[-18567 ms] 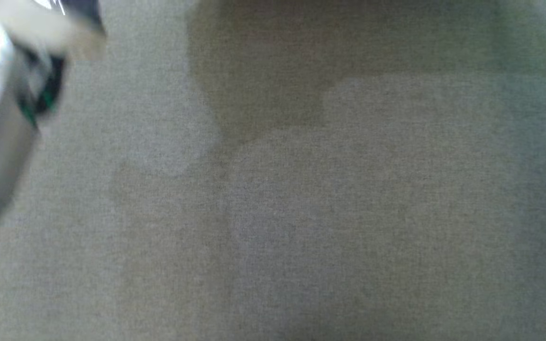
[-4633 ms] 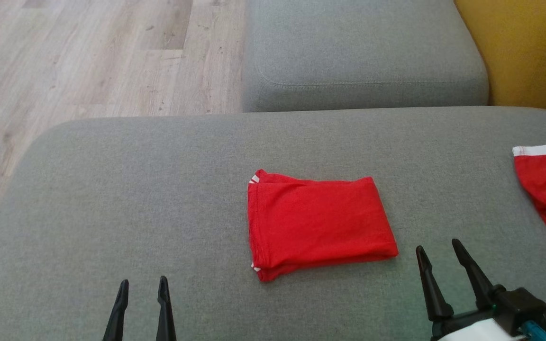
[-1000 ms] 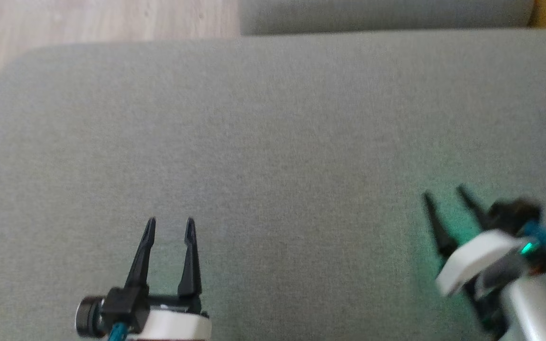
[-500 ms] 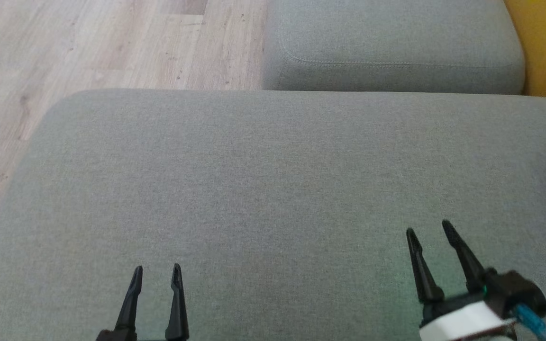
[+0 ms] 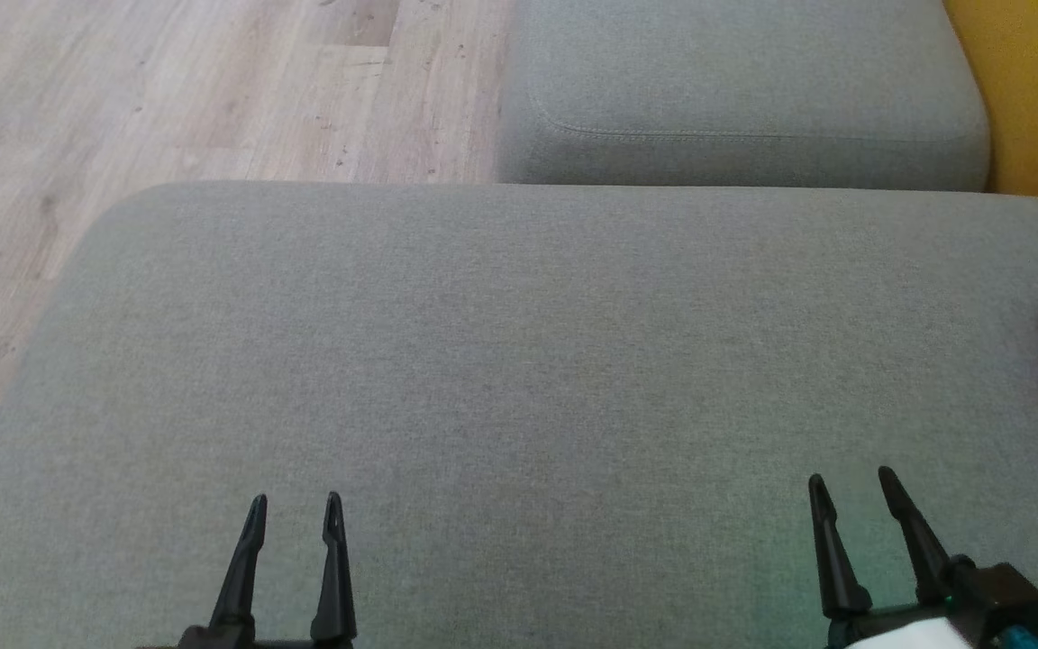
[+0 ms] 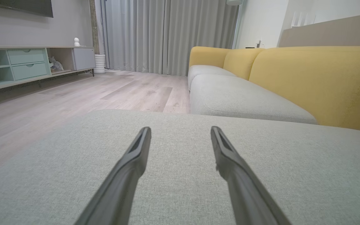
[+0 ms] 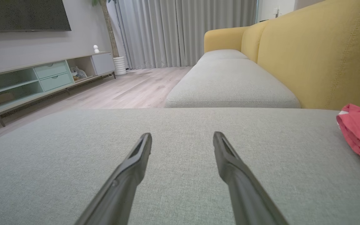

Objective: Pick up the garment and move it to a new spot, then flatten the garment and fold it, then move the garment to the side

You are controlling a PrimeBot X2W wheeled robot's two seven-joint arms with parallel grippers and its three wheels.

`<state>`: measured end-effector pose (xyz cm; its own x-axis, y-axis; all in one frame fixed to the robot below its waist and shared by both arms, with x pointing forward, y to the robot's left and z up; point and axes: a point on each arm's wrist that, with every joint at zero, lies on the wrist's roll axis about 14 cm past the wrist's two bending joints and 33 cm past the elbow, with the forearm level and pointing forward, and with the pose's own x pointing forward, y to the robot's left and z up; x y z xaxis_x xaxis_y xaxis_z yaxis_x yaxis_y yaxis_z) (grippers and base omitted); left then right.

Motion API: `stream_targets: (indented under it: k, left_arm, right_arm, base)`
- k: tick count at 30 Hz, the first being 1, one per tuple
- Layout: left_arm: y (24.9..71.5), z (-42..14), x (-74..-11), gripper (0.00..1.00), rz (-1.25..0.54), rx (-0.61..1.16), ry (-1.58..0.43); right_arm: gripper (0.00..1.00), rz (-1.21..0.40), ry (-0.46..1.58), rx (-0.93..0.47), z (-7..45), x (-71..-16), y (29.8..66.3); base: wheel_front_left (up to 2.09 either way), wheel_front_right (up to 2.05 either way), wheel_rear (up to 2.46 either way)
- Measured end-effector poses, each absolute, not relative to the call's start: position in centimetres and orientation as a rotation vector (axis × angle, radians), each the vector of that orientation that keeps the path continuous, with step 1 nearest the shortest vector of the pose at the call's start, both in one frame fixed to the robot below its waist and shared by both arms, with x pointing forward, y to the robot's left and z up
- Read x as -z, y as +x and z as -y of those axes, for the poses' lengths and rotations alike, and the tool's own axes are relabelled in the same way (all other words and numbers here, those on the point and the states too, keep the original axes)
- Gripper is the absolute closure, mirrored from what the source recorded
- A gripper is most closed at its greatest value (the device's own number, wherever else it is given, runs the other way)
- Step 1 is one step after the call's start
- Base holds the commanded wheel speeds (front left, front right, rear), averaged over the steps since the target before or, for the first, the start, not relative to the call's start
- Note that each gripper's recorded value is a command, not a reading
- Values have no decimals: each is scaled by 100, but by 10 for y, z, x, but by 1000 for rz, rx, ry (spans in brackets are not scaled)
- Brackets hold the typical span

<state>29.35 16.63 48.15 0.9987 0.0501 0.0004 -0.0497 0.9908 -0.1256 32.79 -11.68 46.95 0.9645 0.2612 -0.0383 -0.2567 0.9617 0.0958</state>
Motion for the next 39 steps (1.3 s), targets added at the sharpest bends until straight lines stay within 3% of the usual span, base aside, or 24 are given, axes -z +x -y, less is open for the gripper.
stream_targets:
  k: [8, 9, 16, 39]
  left_arm:
    - [294, -159, -478, 0, -12, -24, -115]
    - [295, -159, -477, 100, -13, -21, -111]
    - [284, -159, -448, 100, -113, -33, -139]
    - [297, -165, -442, 100, -161, -73, -408]
  right_arm:
    - [0, -54, 99, -234, 122, -468, 322]
    - [100, -55, 99, -231, 123, -468, 322]
    - [100, -148, 128, -212, 127, -441, 310]
    - [100, -178, 399, -106, 142, -440, 319]
  base:
    - [0, 0, 0]
    - [0, 0, 0]
    - [0, 0, 0]
    - [0, 0, 0]
